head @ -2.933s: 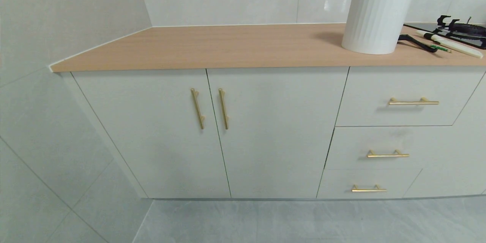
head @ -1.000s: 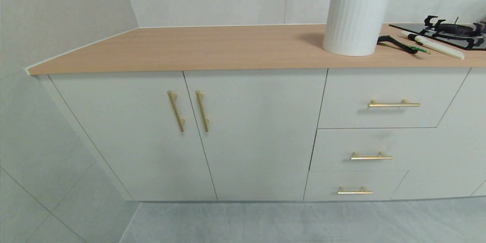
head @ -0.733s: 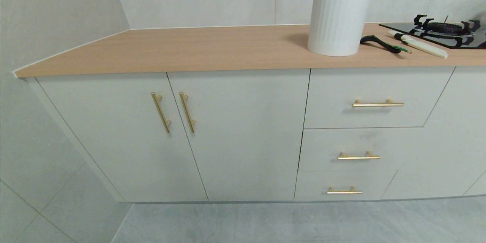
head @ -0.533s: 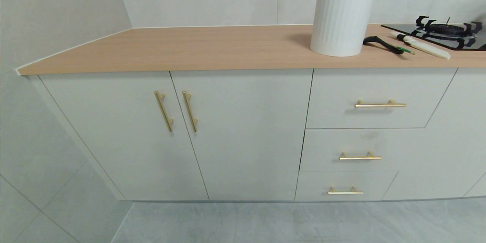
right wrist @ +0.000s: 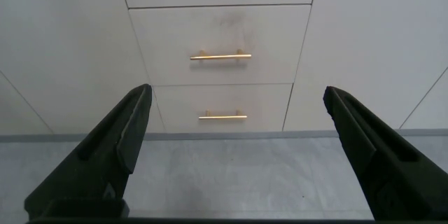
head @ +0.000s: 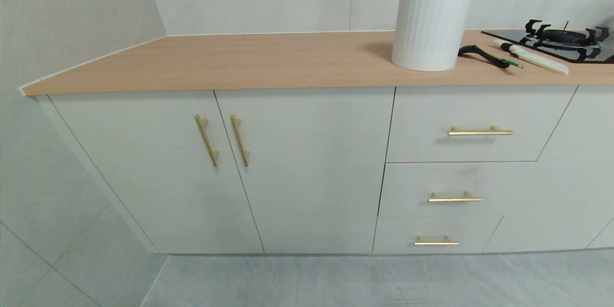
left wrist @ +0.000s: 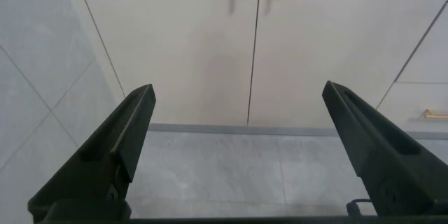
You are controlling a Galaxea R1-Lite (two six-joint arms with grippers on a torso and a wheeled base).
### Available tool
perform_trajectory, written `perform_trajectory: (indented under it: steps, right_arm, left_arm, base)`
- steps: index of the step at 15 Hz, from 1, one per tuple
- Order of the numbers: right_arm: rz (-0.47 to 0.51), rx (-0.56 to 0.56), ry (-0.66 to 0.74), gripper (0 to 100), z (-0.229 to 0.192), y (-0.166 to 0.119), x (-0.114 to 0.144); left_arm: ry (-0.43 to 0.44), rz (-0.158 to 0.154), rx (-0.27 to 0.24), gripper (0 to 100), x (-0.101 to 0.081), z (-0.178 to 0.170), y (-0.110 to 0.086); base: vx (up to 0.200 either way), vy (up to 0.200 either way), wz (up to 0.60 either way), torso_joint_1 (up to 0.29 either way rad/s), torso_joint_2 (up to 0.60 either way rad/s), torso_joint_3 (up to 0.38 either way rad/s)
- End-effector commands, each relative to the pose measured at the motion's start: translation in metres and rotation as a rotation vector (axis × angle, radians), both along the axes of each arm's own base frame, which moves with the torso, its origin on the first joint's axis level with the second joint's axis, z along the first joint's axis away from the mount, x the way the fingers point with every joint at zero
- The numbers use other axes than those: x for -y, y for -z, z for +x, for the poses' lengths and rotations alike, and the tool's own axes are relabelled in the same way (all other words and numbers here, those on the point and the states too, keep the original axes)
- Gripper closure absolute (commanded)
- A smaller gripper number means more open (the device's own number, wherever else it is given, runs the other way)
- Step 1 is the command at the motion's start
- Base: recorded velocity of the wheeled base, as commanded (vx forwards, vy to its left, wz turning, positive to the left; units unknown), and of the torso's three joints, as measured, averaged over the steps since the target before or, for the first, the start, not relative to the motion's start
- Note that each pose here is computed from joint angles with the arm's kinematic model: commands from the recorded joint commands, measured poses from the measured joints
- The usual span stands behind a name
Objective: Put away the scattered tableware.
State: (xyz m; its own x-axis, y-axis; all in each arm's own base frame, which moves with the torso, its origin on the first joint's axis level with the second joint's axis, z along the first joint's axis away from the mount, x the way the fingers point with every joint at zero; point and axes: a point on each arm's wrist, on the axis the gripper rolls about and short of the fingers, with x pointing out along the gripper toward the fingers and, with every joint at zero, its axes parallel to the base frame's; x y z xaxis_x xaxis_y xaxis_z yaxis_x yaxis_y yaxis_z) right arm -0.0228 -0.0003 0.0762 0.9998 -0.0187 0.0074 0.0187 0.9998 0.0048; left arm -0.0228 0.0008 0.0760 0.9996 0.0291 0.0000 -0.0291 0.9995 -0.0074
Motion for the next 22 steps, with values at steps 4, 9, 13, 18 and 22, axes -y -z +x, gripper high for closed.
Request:
perform_trajectory:
  steps: [4,9,13,18,22]
  right_arm:
    - [-0.003,-0.001,-0.002,0,0.000,0.000,0.000]
    - [-0.006,-0.003,-0.005,0,0.000,-0.001,0.000]
    - [0.070,0.071,-0.092,0,0.001,-0.088,0.001]
    - [0.020,-0.476,-0.145,0,0.119,-0.097,-0.010]
    - [0.025,-0.631,-0.168,0,0.223,-0.088,-0.020]
  left_arm:
    - [0.000,0.001,-0.002,0,0.000,0.000,0.000]
    - [0.000,0.001,-0.002,0,0.000,0.000,0.000]
    - [0.000,0.001,-0.002,0,0.000,0.000,0.000]
    - [0.000,0.001,-0.002,0,0.000,0.000,0.000]
    - [0.000,0.001,-0.002,0,0.000,0.000,0.000]
  base:
    - [0.000,0.000,0.00,0.000,0.00,0.000]
    - [0.000,0.000,0.00,0.000,0.00,0.000]
    - [0.000,0.000,0.00,0.000,0.00,0.000]
    - [0.000,0.000,0.00,0.000,0.00,0.000]
    - [0.000,0.000,0.00,0.000,0.00,0.000]
